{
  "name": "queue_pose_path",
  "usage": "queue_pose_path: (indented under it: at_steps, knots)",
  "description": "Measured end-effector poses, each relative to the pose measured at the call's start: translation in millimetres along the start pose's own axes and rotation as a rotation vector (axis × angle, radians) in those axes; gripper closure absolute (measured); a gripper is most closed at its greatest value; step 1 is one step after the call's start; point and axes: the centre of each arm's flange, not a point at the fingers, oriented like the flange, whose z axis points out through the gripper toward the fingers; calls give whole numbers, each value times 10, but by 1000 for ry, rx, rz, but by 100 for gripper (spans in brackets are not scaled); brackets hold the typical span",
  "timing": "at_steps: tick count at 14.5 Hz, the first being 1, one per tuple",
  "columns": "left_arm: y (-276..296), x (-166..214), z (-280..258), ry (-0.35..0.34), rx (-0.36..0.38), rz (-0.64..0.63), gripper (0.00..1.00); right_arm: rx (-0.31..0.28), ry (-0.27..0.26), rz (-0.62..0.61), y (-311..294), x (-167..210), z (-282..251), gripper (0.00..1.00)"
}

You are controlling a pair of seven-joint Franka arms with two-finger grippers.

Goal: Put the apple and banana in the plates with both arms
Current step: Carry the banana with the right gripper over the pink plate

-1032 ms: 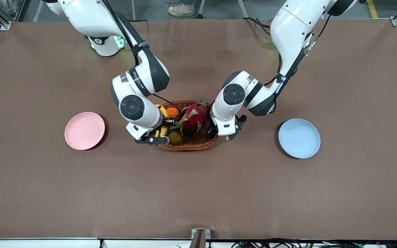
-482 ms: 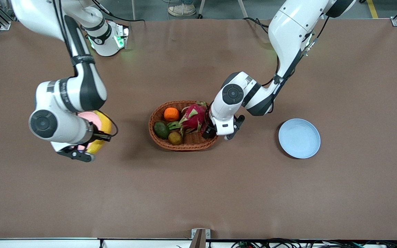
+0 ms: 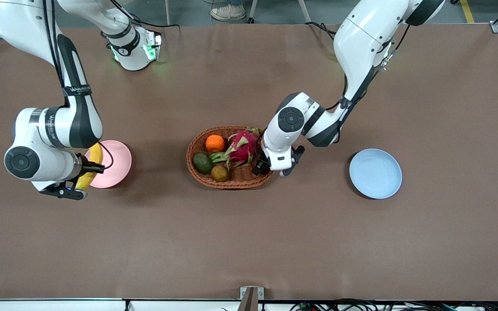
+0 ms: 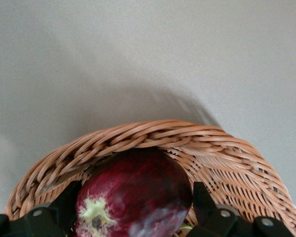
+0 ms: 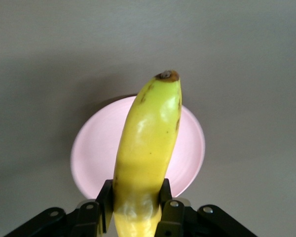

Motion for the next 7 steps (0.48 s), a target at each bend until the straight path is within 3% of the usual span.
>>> queue_pose_path:
  at_steps: [2, 7]
  knots:
    - [3, -1, -4, 0, -2, 0, 16, -47, 25, -40, -62, -24, 130, 59]
    - [42, 13, -44, 1, -17, -2, 17, -71, 31, -81, -138, -140, 513, 59]
